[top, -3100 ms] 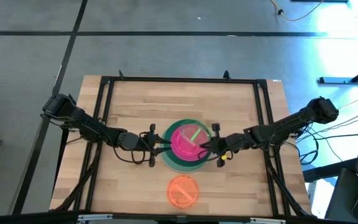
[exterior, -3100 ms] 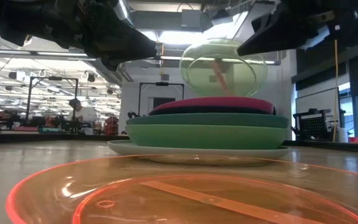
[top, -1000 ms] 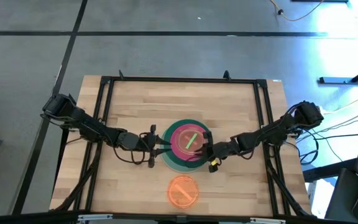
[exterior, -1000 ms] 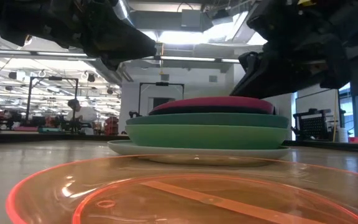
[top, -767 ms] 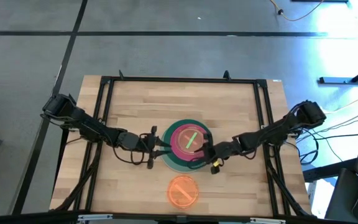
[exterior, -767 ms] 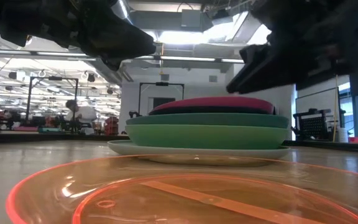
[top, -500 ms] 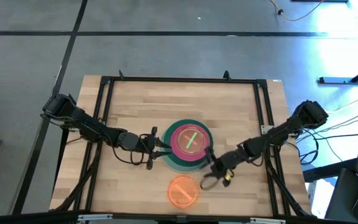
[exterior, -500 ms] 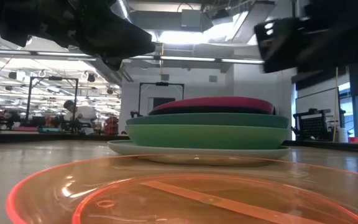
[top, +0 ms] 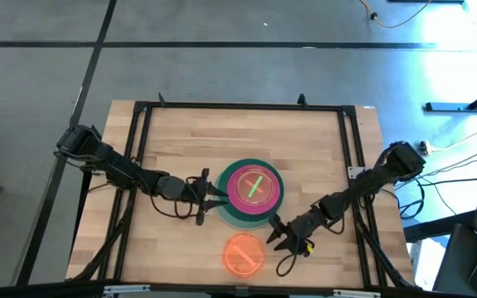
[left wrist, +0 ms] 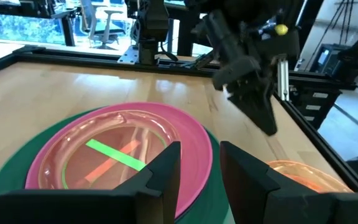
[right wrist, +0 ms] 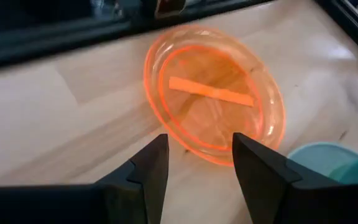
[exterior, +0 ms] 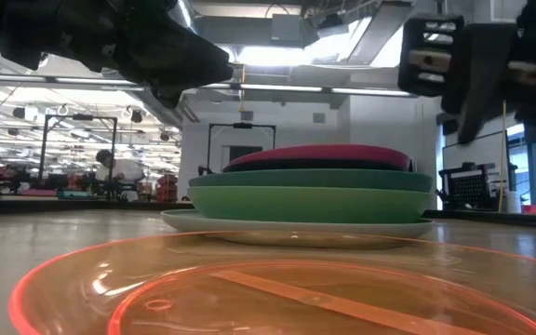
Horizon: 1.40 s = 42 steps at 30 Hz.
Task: Stack plastic plates
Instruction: Stack the orange plate on top of the light green plate
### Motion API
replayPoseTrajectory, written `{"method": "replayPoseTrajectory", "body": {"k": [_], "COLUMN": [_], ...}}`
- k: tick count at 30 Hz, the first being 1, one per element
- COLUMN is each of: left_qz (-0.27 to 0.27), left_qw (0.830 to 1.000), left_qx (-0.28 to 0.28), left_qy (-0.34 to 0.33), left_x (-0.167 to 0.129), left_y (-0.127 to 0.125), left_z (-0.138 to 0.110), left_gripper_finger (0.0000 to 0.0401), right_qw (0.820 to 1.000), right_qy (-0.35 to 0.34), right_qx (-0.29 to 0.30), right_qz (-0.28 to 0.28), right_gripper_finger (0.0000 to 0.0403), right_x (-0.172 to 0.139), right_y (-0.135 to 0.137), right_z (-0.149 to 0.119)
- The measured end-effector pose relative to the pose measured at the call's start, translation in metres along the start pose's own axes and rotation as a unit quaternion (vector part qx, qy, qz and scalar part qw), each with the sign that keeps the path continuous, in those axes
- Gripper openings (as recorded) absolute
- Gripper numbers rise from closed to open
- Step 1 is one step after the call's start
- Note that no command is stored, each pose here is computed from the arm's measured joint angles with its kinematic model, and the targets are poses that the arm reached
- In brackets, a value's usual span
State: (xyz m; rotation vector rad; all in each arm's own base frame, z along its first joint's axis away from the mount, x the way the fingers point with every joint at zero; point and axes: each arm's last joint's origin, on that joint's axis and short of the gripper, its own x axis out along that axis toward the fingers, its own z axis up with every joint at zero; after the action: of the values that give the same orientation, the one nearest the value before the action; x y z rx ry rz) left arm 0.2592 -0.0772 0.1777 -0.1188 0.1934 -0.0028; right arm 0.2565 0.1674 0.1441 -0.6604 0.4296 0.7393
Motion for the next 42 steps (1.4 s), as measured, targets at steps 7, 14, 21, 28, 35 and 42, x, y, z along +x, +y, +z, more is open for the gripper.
{"method": "replayPoseTrajectory", "body": {"k": [7, 14, 21, 28, 35, 42], "left_qz": [0.003, -0.003, -0.011, -0.016, -0.018, -0.030], "left_qw": [0.999, 0.998, 0.998, 0.998, 0.998, 0.998], "left_qx": [-0.034, -0.058, -0.055, -0.052, -0.051, -0.054], "left_qy": [0.008, 0.012, 0.020, 0.021, 0.022, 0.008], "left_x": [0.003, 0.009, 0.021, 0.031, 0.031, 0.025], "left_y": [0.000, -0.005, -0.015, -0.019, -0.020, -0.027], "left_z": [-0.005, -0.015, -0.021, -0.020, -0.020, -0.013], "left_gripper_finger": [0.0105, 0.0105, 0.0105, 0.0105, 0.0105, 0.0105], "right_qw": [0.997, 0.995, 0.996, 0.995, 0.996, 0.993], "right_qy": [0.033, 0.029, 0.047, 0.053, 0.059, 0.074], "right_qx": [-0.069, -0.083, -0.039, -0.045, -0.056, -0.086], "right_qz": [0.003, 0.040, 0.067, 0.072, 0.045, 0.028], "right_gripper_finger": [0.0170, 0.0170, 0.0131, 0.0009, 0.0005, 0.0001], "right_x": [0.025, 0.060, 0.067, 0.067, 0.060, 0.053], "right_y": [-0.001, -0.002, -0.003, -0.002, -0.001, 0.006], "right_z": [-0.018, -0.006, -0.004, -0.005, 0.004, 0.023]}}
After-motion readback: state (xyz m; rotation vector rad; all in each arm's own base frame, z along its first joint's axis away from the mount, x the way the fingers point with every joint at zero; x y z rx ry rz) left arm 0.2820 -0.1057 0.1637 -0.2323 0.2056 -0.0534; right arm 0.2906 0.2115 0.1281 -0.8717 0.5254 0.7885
